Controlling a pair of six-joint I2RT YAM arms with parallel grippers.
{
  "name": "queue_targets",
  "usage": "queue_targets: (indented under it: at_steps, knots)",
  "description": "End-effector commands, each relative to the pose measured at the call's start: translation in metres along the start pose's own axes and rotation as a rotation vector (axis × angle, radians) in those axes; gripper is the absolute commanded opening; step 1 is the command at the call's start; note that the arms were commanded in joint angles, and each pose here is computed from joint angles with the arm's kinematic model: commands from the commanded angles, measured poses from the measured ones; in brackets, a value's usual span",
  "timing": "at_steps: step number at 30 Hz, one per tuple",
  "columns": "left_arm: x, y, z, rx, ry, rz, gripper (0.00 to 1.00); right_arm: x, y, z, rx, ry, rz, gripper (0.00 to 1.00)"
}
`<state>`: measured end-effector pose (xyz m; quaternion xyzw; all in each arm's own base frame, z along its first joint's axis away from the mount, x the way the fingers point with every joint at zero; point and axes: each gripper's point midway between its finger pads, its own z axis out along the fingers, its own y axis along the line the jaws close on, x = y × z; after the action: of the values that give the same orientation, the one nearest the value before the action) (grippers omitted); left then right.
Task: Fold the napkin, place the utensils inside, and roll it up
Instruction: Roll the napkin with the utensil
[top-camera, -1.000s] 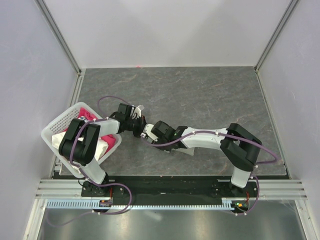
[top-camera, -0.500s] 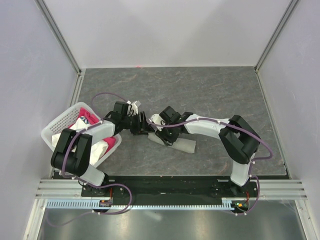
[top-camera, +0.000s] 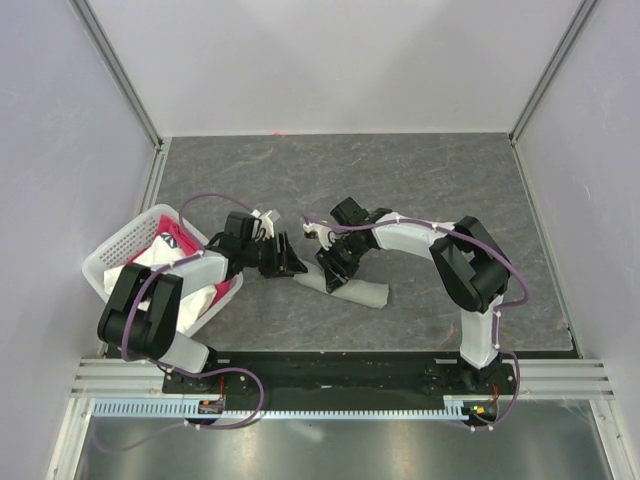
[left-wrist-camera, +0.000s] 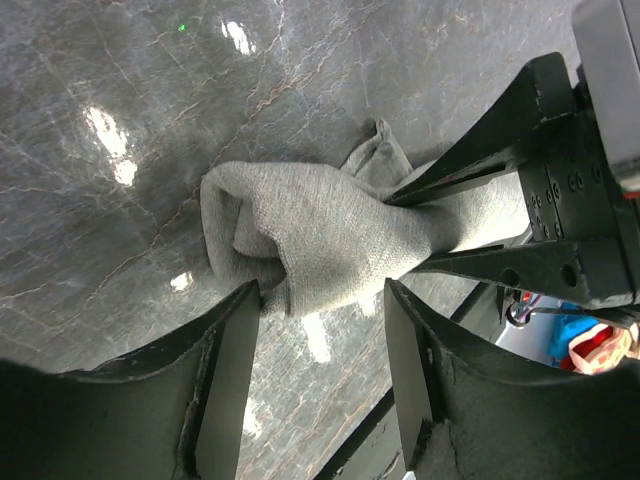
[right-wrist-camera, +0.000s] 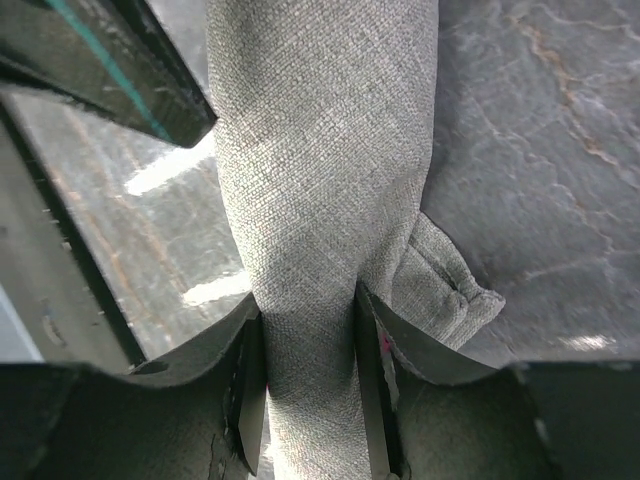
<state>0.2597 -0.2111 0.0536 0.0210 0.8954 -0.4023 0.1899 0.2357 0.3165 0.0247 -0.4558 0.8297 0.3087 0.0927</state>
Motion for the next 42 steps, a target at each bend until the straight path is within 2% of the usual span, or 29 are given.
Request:
queue_targets:
  at_steps: [1,7,10,13,14,16,17,18,21,23,24,27,30,33,37,42]
  knots:
    - [-0.008,-0.010,-0.002,0.054,-0.036,0.057,0.57,0.027,0.009,0.013,-0.109,0.085,0.081,0.44]
    - [-0.006,-0.006,0.001,0.047,-0.024,0.045,0.51,0.027,0.007,0.015,-0.157,0.092,0.110,0.45]
    - [-0.004,-0.003,0.004,0.049,-0.011,0.038,0.43,0.029,0.006,0.017,-0.169,0.099,0.118,0.44]
    - [-0.004,-0.003,0.005,0.049,-0.008,0.033,0.26,0.029,0.003,0.019,-0.177,0.100,0.127,0.45]
    - [-0.003,-0.002,0.006,0.047,-0.006,0.033,0.17,0.028,0.002,0.018,-0.174,0.097,0.128,0.45]
    - [-0.005,-0.002,0.007,0.046,-0.003,0.027,0.10,0.024,-0.004,0.016,-0.138,0.092,0.126,0.46]
    - [-0.006,-0.002,0.007,0.044,-0.002,0.024,0.04,0.023,-0.006,0.015,-0.120,0.090,0.122,0.48]
    - [-0.007,-0.003,0.008,0.041,0.003,0.017,0.02,0.020,-0.007,0.013,-0.103,0.085,0.121,0.54]
    - [-0.010,-0.001,0.010,0.026,0.015,-0.002,0.02,0.003,-0.018,-0.001,0.007,0.034,0.098,0.61]
    - [-0.009,0.000,0.011,0.017,0.029,-0.015,0.02,-0.009,-0.023,-0.017,0.091,-0.014,0.075,0.69]
    - [-0.011,0.000,0.013,0.016,0.032,-0.020,0.02,-0.017,-0.026,-0.022,0.127,-0.050,0.054,0.76]
    - [-0.011,0.001,0.015,0.011,0.053,-0.042,0.02,-0.032,-0.022,-0.040,0.221,-0.130,-0.006,0.86]
    - [-0.011,0.000,0.018,0.023,0.075,-0.056,0.02,-0.034,-0.013,-0.053,0.328,-0.164,-0.078,0.89]
    - [-0.010,0.000,0.021,0.031,0.091,-0.067,0.02,-0.023,-0.009,-0.052,0.476,-0.132,-0.161,0.91]
    - [-0.010,0.000,0.022,0.033,0.094,-0.072,0.02,-0.022,0.001,-0.045,0.535,-0.119,-0.227,0.92]
    - [-0.013,-0.002,0.022,0.037,0.091,-0.072,0.02,-0.013,-0.007,-0.027,0.579,-0.052,-0.243,0.91]
